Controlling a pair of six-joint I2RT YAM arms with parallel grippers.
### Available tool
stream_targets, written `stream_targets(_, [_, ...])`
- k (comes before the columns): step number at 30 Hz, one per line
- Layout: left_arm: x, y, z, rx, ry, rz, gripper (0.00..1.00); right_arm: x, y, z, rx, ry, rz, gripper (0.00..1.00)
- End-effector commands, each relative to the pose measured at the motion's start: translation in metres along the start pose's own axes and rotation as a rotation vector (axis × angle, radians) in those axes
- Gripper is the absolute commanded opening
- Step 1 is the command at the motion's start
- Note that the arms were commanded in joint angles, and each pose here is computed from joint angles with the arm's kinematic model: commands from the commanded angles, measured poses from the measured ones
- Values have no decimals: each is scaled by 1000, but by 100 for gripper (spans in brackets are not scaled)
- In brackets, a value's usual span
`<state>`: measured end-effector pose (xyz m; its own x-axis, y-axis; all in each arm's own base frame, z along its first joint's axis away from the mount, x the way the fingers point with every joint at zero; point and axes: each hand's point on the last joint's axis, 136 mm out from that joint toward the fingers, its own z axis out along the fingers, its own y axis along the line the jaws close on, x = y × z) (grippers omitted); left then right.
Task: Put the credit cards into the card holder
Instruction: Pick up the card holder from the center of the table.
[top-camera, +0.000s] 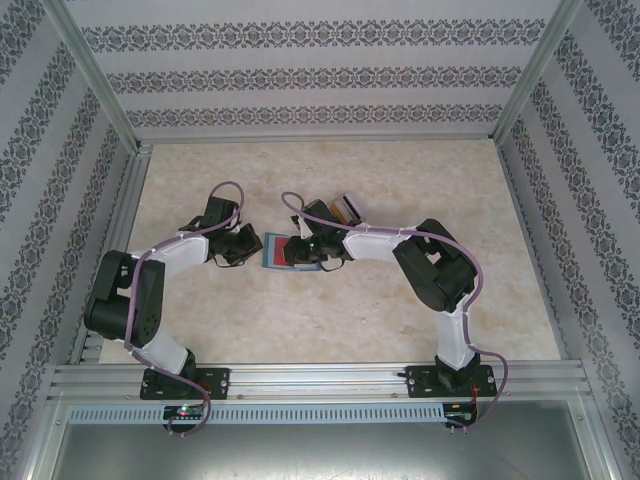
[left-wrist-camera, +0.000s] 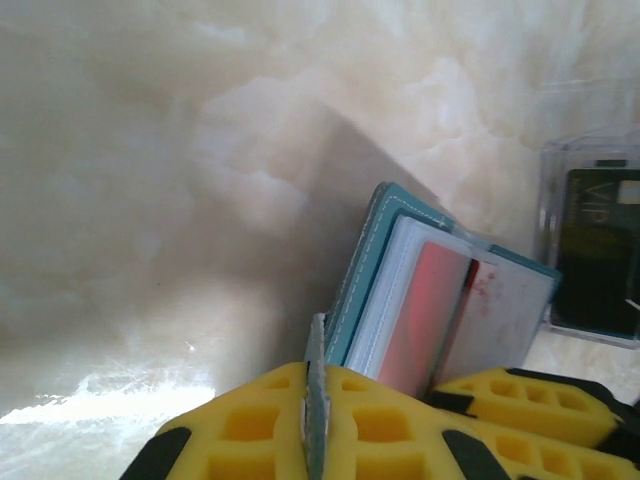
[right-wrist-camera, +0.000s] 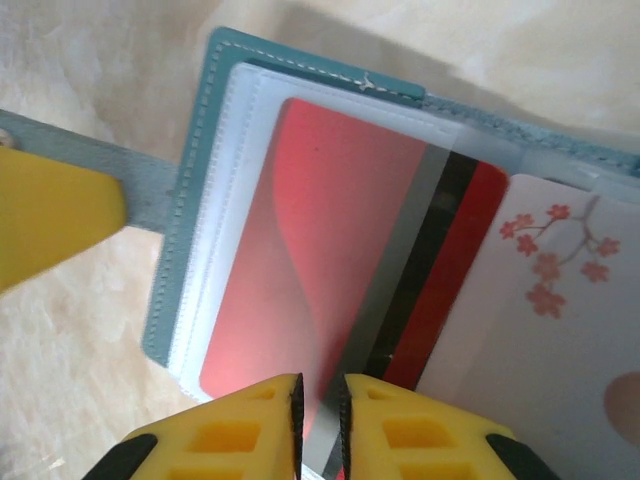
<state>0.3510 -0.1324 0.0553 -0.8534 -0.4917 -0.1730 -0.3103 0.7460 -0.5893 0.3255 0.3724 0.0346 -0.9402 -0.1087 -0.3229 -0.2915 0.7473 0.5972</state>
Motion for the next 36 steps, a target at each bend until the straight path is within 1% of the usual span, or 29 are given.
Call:
stream_targets(1, [-9, -13, -16, 27, -32, 16, 0, -3, -1, -8, -14, -15, -7, 23])
stream_targets(7, [-10, -18, -20, 40, -37, 16, 0, -2, 2, -5, -48, -13, 5, 30])
stream_targets(11, [-8, -18, -19, 50, -33, 5, 0, -4, 9, -2, -95, -14, 7, 42])
stream_targets(14, [-7, -19, -19, 58, -28, -2, 0, -3, 8, 4, -103, -7, 18, 48])
stream_targets(19, [-5, -22, -20, 83, -25, -13, 0, -2, 14, 10, -134, 1, 31, 49])
stream_targets(27, [1, -21, -13, 103, -3, -35, 0, -16, 36, 11, -216, -13, 28, 49])
stream_targets(34, [1, -22, -19, 99, -11, -30, 0, -22, 48, 2, -259, -18, 15, 49])
stream_targets(36, [-1, -24, -23, 89, -19, -16, 0, -22, 46, -4, -246, -23, 13, 49])
